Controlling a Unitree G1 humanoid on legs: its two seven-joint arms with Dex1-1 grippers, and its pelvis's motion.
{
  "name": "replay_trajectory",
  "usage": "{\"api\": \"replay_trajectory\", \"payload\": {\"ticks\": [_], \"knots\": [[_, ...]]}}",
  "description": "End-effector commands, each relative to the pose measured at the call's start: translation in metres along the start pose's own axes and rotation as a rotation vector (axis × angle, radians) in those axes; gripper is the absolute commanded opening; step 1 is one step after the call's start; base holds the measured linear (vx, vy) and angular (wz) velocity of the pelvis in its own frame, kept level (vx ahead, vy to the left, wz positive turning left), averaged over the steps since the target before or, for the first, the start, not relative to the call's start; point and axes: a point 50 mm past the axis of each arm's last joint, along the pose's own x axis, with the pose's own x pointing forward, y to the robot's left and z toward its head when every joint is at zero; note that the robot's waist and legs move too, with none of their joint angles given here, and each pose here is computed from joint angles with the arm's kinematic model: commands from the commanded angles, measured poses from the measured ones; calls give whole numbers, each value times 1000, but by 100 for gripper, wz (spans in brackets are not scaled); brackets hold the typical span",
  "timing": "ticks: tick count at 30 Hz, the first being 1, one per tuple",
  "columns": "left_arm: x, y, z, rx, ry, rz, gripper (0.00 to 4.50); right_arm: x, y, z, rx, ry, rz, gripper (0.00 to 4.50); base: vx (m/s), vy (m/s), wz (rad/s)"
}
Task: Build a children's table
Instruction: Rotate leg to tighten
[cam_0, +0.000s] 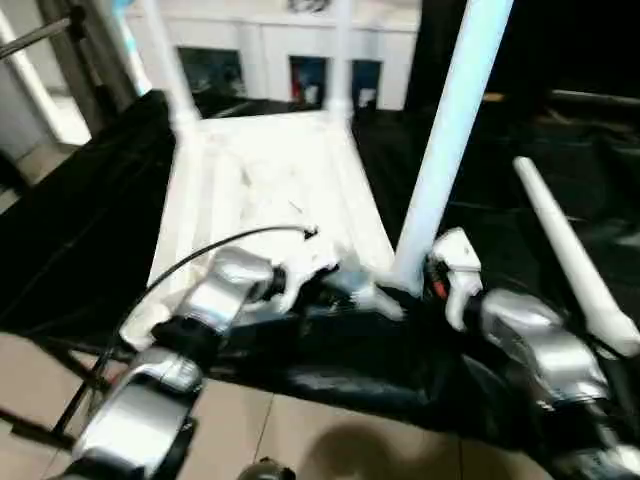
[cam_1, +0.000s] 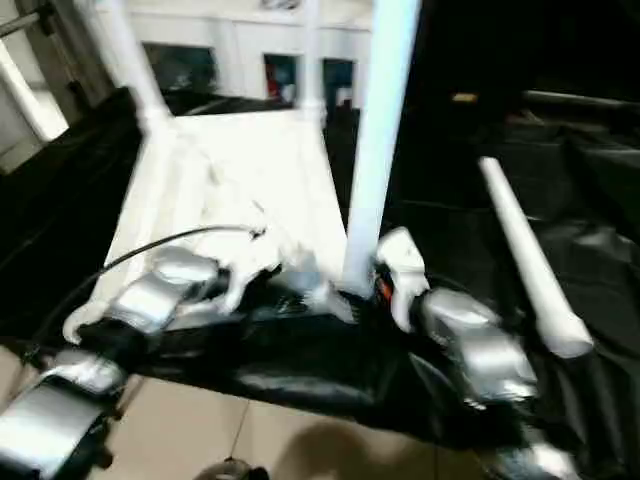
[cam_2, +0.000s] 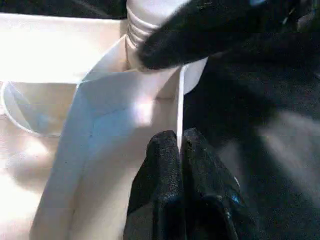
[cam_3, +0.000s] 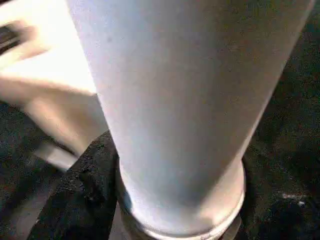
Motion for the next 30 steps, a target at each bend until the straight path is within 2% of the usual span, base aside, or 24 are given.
{"api": "replay_trajectory", "payload": {"ticks": [1, 2, 6, 8, 10, 12, 15, 16, 19, 21, 28, 30], "knots": [[9, 3, 28, -9, -80, 66, 0, 13, 10, -16, 73, 75, -69, 272, 0, 0, 0], [9, 3, 28, -9, -80, 66, 0, 13, 10, -16, 73, 75, -69, 272, 0, 0, 0], [23, -5, 40, -13, -105, 67, 0, 27, 28, -7, 57, 41, -56, 272, 0, 0, 0], [26, -8, 41, -5, -109, 51, 0, 30, 33, -3, 83, 16, -23, 328, 0, 0, 0], [26, -9, 40, 4, -108, 32, 0, 29, 33, -1, 90, 5, 5, 344, 0, 0, 0], [22, -9, 35, 24, -102, 1, 0, 25, 30, -1, 39, 9, 31, 351, 0, 0, 0], [15, -10, 28, 63, -94, -57, 0, 18, 29, -1, -23, 15, 109, 393, 0, 0, 0], [15, -10, 28, 63, -94, -57, 0, 18, 29, -1, -23, 15, 109, 393, 0, 0, 0], [7, -11, 22, 91, -88, -121, 0, 6, 30, 0, -97, 17, 231, 393, 0, 0, 0], [-5, -12, 14, 115, -70, -191, 0, -9, 28, 1, -158, 32, 350, 393, 0, 0, 0], [-21, -10, 2, 149, -18, -252, 0, -26, 20, -2, -187, 66, 432, 393, 0, 0, 0], [-25, -12, -2, 155, -6, -275, 0, -28, 18, -2, -184, 69, 438, 367, 0, 0, 0]]}}
